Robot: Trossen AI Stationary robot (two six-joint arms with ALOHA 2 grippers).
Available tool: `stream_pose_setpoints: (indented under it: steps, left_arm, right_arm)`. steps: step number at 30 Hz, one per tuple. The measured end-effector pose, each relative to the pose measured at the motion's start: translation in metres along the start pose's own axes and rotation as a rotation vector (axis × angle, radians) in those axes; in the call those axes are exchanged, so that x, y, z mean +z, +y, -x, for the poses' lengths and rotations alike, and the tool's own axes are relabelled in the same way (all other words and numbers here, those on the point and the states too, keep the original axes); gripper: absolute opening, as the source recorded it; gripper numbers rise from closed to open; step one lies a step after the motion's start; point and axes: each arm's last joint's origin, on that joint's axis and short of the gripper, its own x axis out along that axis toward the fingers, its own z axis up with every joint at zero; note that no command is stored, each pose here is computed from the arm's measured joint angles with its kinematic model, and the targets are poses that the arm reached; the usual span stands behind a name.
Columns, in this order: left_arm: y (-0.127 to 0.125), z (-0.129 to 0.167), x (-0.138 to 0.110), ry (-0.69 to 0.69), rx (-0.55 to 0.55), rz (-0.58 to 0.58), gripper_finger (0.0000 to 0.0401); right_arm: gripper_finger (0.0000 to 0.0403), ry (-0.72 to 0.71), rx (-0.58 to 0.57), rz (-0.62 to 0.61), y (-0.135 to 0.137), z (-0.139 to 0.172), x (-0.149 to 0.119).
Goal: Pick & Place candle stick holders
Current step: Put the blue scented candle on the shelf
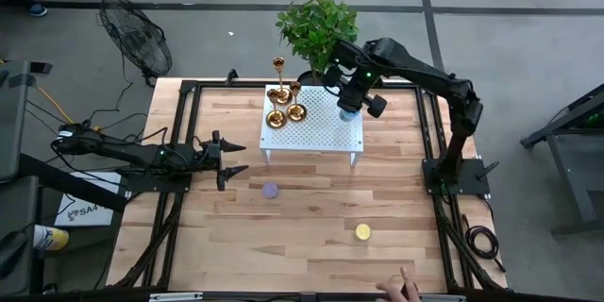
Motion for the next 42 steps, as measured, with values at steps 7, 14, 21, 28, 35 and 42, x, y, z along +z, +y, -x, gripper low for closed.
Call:
stream_pose_setpoints:
  steps: [7, 14, 21, 28, 35, 42]
  left_arm:
    - [0.0, 0.0, 0.0, 0.002, 0.0, -0.001, 0.0291]
    - [0.0, 0.0, 0.0, 0.003, 0.0, -0.001, 0.0291]
    - [0.0, 0.0, -0.001, 0.006, 0.0, -0.003, 0.0291]
    - [0.0, 0.0, -0.001, 0.006, 0.0, -0.003, 0.0291]
    - [0.0, 0.0, -0.001, 0.007, 0.001, -0.003, 0.0291]
    - [0.0, 0.0, -0.001, 0.007, 0.001, -0.003, 0.0291]
  right_arm:
    - [0.0, 0.01, -0.023, -0.037, -0.003, 0.003, -0.016]
    - [0.0, -0.021, -0.038, -0.069, -0.006, 0.003, -0.029]
    - [0.0, -0.016, -0.003, -0.089, -0.011, -0.01, -0.033]
    - [0.0, -0.015, 0.024, -0.097, -0.013, -0.018, -0.033]
    - [0.0, -0.016, 0.034, -0.128, -0.011, -0.018, -0.032]
    - [0.0, -0.008, 0.037, -0.159, -0.011, -0.018, -0.032]
